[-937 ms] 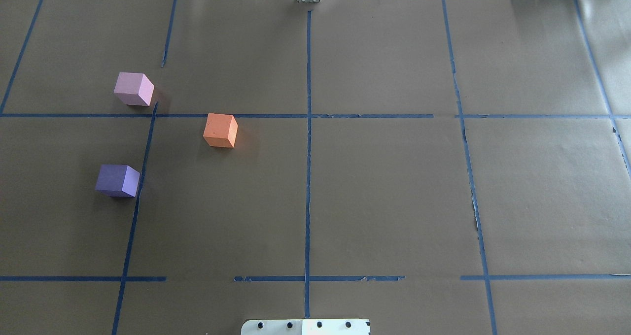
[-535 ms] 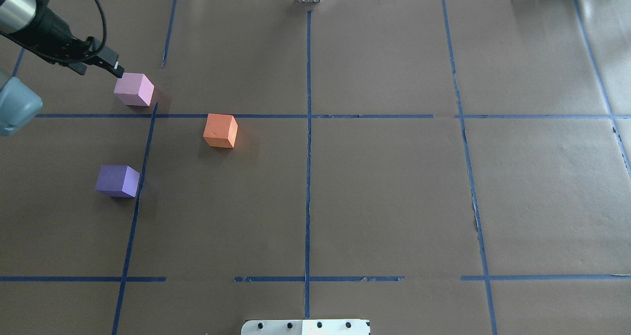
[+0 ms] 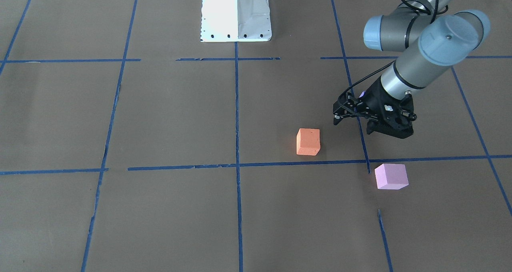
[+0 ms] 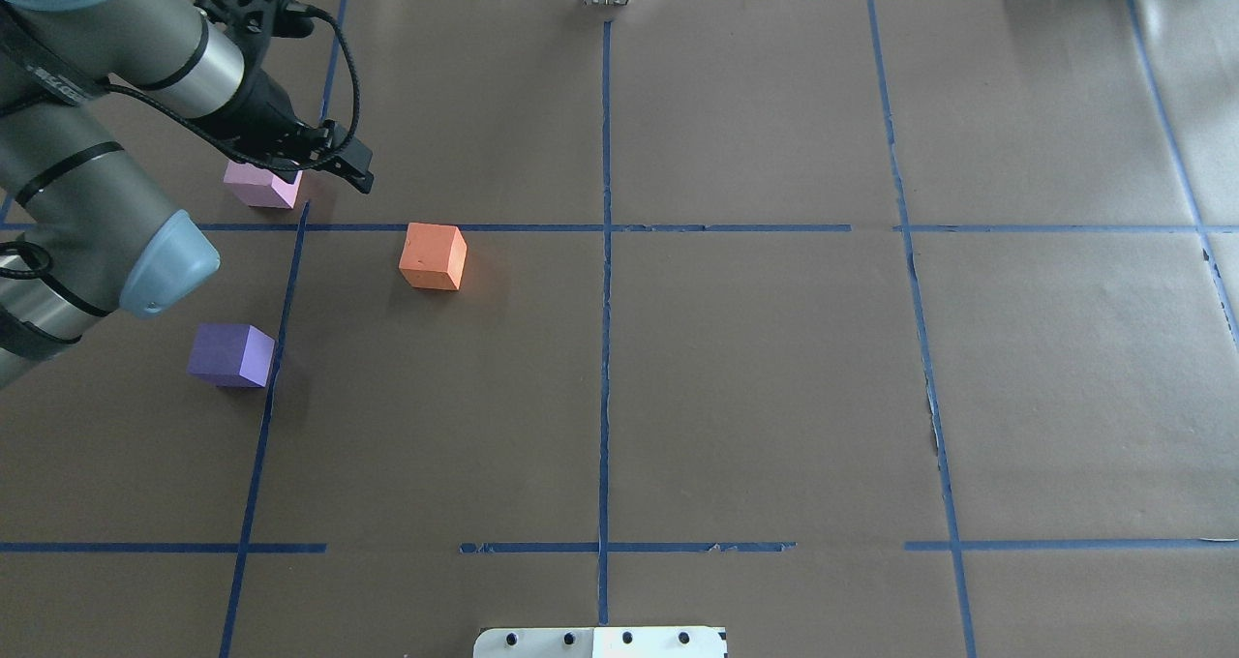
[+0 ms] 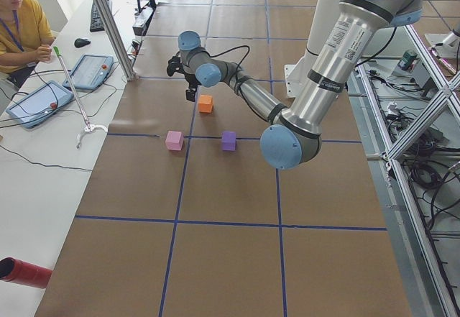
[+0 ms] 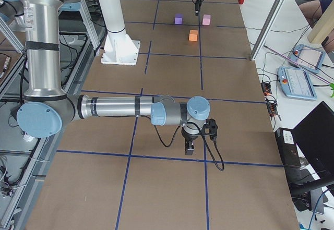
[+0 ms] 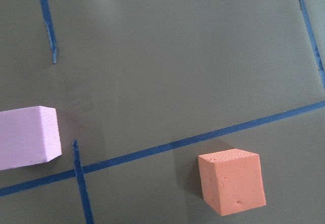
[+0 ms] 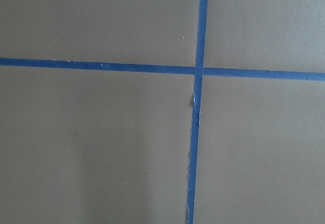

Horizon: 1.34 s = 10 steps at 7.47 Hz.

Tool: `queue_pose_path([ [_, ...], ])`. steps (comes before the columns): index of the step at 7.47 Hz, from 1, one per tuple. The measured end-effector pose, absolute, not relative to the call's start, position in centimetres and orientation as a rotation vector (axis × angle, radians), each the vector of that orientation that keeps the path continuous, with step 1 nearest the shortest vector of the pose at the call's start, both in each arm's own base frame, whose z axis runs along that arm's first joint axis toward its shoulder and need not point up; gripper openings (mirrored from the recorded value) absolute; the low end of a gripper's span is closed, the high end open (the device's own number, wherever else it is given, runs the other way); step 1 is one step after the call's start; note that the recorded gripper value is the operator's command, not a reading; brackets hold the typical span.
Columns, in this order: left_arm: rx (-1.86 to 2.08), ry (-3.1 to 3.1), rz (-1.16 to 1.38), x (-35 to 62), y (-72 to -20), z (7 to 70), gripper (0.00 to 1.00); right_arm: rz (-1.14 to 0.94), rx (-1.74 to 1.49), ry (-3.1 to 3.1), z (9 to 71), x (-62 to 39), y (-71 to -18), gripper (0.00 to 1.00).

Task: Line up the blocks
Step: 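Move the left gripper over the orange cube and lower toward it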

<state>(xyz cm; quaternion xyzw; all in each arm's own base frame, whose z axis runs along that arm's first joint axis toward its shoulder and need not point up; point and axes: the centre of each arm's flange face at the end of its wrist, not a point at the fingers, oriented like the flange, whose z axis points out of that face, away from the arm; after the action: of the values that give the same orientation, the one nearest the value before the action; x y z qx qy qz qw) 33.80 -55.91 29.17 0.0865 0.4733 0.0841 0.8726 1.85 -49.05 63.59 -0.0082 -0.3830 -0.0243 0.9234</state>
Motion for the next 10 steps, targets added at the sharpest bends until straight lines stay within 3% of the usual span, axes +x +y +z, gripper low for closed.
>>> queue_pose_path([
  [10, 0.167, 0.884, 0.114, 42.1, -54.8, 29.2, 1.00, -0.050, -0.017, -0.786, 63.6, 1.8, -49.0, 1.00],
])
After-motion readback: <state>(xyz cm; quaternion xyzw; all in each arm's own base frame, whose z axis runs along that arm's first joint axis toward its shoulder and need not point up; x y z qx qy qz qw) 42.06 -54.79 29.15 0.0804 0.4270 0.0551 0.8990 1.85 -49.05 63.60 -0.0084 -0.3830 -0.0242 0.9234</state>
